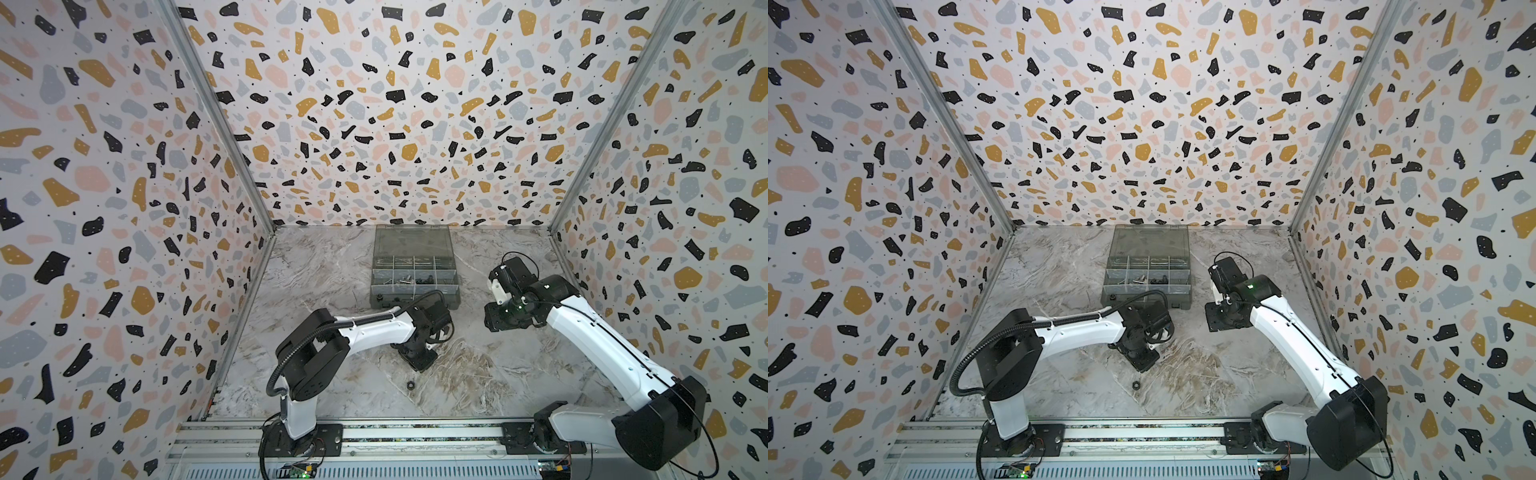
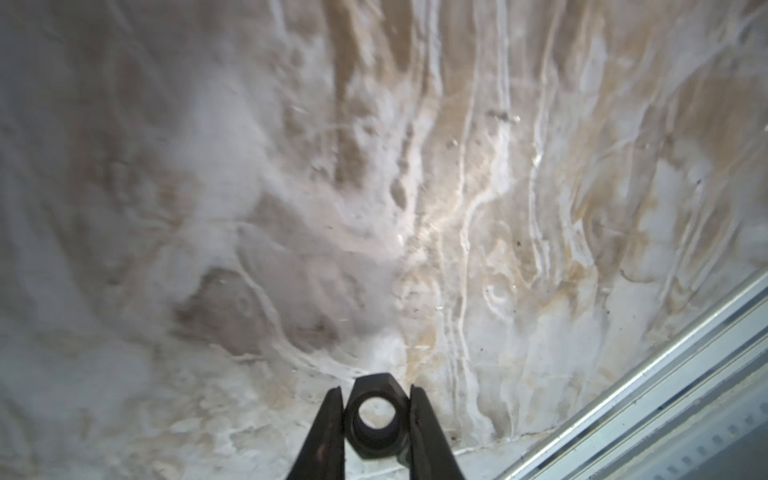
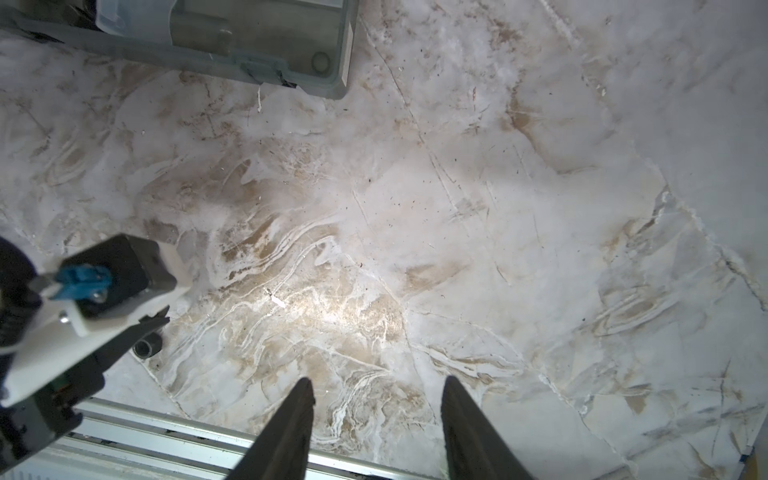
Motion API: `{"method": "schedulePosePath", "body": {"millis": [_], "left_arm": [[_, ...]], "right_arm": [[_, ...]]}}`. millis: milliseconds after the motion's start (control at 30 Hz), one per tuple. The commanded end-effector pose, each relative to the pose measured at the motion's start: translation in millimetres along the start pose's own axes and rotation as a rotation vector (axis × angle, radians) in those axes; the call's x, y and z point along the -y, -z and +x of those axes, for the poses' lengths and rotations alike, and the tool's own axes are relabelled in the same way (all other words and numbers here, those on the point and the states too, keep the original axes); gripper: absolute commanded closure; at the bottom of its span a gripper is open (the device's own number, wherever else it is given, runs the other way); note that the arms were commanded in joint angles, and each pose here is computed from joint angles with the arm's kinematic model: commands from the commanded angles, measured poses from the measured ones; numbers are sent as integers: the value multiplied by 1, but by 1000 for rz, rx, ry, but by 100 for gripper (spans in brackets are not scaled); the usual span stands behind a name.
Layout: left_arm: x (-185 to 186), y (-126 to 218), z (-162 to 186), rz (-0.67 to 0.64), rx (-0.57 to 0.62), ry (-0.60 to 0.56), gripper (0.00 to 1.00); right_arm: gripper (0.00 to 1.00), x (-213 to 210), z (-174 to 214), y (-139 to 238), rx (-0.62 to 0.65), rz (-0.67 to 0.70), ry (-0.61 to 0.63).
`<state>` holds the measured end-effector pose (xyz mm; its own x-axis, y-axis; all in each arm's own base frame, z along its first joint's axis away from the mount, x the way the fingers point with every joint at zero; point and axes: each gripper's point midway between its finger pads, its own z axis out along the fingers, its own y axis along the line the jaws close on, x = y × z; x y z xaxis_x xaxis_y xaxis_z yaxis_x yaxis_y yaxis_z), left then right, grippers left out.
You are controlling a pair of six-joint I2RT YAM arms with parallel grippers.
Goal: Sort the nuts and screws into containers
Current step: 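Carry the black hex nut into the nut compartment and open the left gripper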
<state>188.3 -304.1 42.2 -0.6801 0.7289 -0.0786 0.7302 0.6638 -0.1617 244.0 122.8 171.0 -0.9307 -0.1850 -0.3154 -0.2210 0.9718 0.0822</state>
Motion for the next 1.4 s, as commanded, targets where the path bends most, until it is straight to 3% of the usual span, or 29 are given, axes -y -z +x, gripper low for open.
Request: {"method": "schedulePosePath", "body": {"millis": [0, 333, 433, 1000, 1067, 1200, 1367], "left_arm": [[-26, 13, -15, -23, 34, 55, 88], [-130, 77, -85, -102, 229, 280, 85], [-149, 82, -95, -128, 238, 311, 85], [-177, 54, -102, -153, 202, 346, 85], [-178, 53, -100, -150, 195, 349, 81], [-178, 55, -95, -159, 191, 355, 52], [-172, 77, -72, -198, 195, 390, 47]], "right_arm": [[48, -1, -15, 11, 51, 8, -2], [48, -6, -34, 6, 88, -7, 3], [48, -7, -40, 6, 95, -3, 11], [48, 7, -39, 8, 93, 31, 5], [48, 7, -38, 7, 88, 25, 4], [48, 3, -40, 5, 84, 10, 7], [48, 1, -41, 1, 75, 1, 13]]}}
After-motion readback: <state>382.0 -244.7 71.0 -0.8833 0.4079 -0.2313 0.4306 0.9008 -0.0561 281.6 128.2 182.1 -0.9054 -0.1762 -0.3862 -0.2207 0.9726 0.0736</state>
